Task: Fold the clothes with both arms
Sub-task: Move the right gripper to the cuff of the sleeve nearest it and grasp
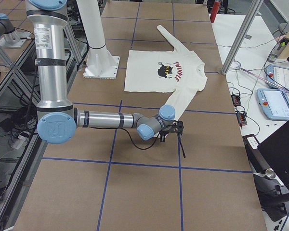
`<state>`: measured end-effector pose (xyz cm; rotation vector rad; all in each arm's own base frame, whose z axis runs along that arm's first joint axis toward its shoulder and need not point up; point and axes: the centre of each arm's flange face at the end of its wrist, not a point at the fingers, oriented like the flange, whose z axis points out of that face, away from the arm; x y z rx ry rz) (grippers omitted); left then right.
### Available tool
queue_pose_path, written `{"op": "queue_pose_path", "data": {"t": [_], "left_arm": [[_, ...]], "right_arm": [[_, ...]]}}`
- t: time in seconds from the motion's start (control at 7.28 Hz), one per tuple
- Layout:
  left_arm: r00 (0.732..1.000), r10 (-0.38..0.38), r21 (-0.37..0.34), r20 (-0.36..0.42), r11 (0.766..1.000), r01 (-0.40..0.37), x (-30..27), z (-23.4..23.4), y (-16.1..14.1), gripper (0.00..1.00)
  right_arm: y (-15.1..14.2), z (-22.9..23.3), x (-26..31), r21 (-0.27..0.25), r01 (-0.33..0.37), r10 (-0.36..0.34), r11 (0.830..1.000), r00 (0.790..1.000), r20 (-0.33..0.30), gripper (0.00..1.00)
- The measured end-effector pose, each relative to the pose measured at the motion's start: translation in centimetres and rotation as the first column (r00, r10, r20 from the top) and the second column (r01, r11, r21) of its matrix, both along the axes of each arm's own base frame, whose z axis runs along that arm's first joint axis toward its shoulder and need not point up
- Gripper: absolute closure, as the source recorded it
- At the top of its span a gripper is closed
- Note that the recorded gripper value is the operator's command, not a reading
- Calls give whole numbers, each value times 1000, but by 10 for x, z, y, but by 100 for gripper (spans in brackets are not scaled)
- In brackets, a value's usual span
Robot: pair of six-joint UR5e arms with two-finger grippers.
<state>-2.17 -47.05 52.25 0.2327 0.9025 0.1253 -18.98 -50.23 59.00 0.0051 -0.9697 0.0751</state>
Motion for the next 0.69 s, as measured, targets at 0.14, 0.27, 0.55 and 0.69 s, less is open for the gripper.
{"op": "queue_pose_path", "data": {"t": [0.14, 0.27, 0.55, 0.69], "left_arm": [[1000, 0, 1, -2, 1000, 0, 0, -1, 0, 0], [1000, -1, 2, -4, 1000, 1, 0, -2, 0, 0], [1000, -1, 2, -10, 1000, 1, 1, -3, 1, 0], [1000, 0, 5, -13, 1000, 0, 1, -5, 1, 0]], "right_arm": [[-7, -44, -6, 9, -24, 24, 1000, 998, 50, 100], [-19, -97, -22, -10, -58, 59, 998, 992, 111, 100], [-51, -236, -86, -76, -83, 98, 994, 970, 220, 100], [-61, -307, -116, -102, -92, 115, 991, 962, 246, 100]]}}
